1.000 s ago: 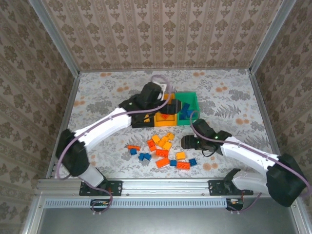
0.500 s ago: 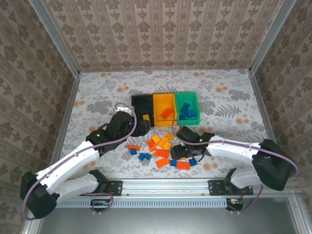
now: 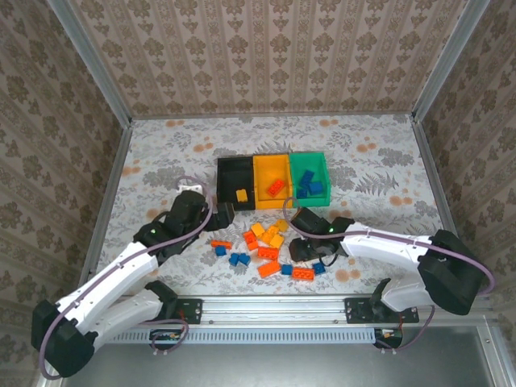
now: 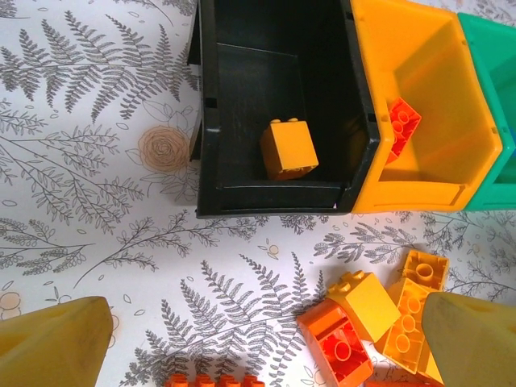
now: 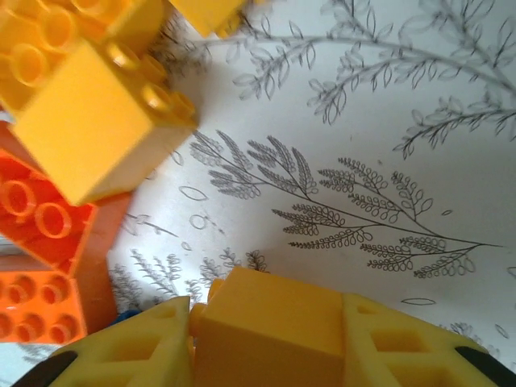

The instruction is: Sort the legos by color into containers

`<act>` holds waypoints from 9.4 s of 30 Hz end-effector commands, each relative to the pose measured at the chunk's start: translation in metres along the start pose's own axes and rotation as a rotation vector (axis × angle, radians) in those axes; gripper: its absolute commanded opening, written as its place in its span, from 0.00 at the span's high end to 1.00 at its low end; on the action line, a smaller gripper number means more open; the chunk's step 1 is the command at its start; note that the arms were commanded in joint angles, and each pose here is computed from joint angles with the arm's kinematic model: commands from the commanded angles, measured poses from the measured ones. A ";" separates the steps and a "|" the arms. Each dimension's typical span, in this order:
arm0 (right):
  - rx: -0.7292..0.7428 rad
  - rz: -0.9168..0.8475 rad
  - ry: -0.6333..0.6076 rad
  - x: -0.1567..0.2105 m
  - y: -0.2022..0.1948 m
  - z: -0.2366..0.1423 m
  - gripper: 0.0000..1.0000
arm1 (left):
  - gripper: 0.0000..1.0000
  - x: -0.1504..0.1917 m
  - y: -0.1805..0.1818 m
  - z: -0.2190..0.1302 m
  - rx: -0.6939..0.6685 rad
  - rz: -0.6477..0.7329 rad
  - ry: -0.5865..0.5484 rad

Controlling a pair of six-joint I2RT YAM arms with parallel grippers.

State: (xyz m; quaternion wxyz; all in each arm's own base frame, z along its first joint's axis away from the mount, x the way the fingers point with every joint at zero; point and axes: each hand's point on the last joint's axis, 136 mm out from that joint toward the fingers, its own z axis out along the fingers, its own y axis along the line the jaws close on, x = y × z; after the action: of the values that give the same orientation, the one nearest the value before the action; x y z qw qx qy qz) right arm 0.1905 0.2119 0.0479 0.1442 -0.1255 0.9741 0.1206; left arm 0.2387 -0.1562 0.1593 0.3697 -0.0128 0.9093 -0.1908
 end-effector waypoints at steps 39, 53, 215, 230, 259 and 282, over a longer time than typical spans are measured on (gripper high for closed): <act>-0.141 -0.030 -0.388 -0.275 0.123 -0.017 0.24 | 0.20 0.110 0.021 0.025 0.013 -0.042 0.342; -0.145 0.069 -0.438 -0.248 0.074 -0.050 0.24 | 0.45 0.134 0.035 0.042 -0.113 0.037 0.423; 0.082 0.425 -0.464 -0.218 -0.094 -0.072 0.26 | 0.05 0.107 0.033 0.082 -0.250 0.199 0.455; 0.076 0.450 -0.488 -0.212 -0.102 -0.083 0.26 | 0.36 0.125 0.039 0.095 -0.303 0.259 0.526; 0.083 0.478 -0.432 -0.118 -0.117 -0.085 0.26 | 0.45 -0.055 -0.150 0.151 0.071 0.339 0.229; -0.116 0.121 -0.086 -0.022 -0.028 -0.024 0.25 | 0.00 -0.055 -0.143 0.055 0.192 0.252 0.112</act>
State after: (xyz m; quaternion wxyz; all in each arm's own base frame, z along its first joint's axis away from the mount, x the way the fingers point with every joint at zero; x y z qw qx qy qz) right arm 0.2347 0.1727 0.0875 0.2129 -0.0296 0.9591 0.1841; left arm 0.3129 -0.3148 0.2270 0.3520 0.1644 0.8901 -0.2383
